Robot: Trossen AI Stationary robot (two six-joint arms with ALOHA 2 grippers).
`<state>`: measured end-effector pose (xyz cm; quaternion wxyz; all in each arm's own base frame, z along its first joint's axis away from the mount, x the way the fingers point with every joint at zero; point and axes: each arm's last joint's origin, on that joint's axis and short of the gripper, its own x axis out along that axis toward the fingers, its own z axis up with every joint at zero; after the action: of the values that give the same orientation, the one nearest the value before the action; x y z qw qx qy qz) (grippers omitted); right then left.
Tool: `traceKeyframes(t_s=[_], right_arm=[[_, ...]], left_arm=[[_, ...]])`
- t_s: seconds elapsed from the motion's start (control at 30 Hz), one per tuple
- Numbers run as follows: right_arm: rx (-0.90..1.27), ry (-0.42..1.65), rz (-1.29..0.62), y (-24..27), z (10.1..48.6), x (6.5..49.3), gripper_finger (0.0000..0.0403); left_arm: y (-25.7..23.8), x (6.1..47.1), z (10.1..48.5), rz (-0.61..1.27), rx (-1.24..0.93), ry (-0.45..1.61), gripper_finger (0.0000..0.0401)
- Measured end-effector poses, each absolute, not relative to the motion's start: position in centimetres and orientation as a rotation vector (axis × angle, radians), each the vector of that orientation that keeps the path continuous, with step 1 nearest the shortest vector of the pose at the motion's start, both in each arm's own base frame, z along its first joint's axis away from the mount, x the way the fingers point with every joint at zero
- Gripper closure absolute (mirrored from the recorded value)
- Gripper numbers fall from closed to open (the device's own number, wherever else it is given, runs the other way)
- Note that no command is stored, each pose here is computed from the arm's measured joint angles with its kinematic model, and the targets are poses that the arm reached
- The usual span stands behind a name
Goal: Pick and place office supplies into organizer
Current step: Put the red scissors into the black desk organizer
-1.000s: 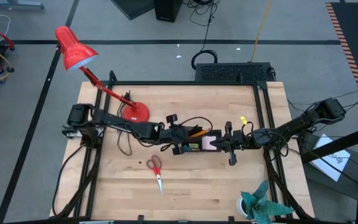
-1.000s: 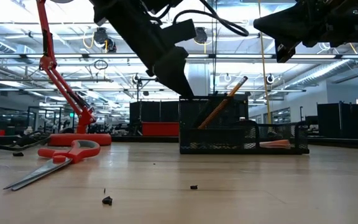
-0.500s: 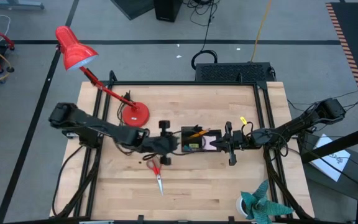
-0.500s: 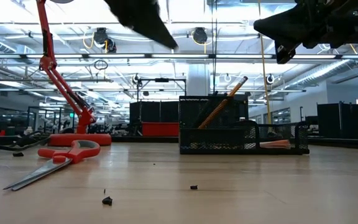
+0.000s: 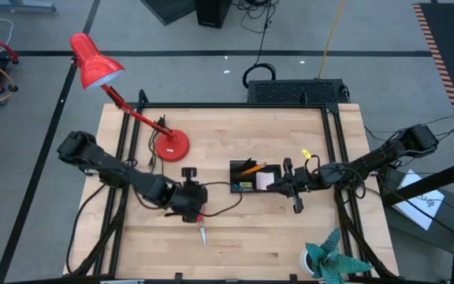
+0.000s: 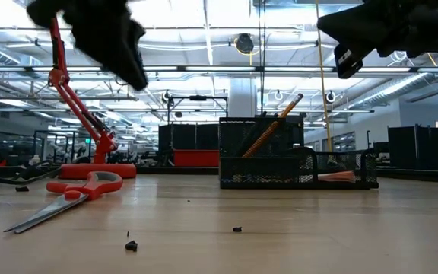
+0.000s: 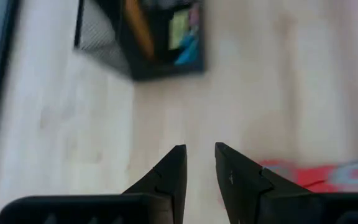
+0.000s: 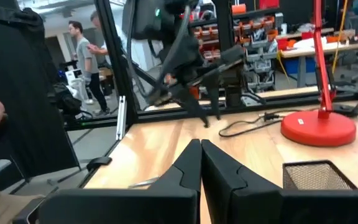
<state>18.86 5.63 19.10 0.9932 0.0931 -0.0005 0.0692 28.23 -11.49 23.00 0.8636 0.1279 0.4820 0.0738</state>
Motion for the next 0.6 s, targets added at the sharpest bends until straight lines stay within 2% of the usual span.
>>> traceKeyframes(t_s=[0.1, 0.27, 0.43, 0.6], right_arm=[[0.177, 0.024, 0.139, 5.8, 19.3, 19.2, 0.0399], [0.073, 0.048, 0.184, 7.3, 20.3, 20.0, 0.0399], [0.043, 0.041, 0.155, 8.1, 20.9, 20.8, 0.0399], [0.057, 0.13, 0.157, 8.6, 20.3, 22.3, 0.0399]], left_arm=[[-11.8, 26.6, 20.5, 0.192, 0.352, 1.025, 0.0308], [-12.2, 24.7, 17.3, 0.204, 0.319, 0.882, 0.0309], [-12.2, 22.7, 16.1, 0.176, 0.219, 0.676, 0.0309], [-11.8, 20.8, 15.2, 0.155, 0.131, 0.534, 0.0309]])
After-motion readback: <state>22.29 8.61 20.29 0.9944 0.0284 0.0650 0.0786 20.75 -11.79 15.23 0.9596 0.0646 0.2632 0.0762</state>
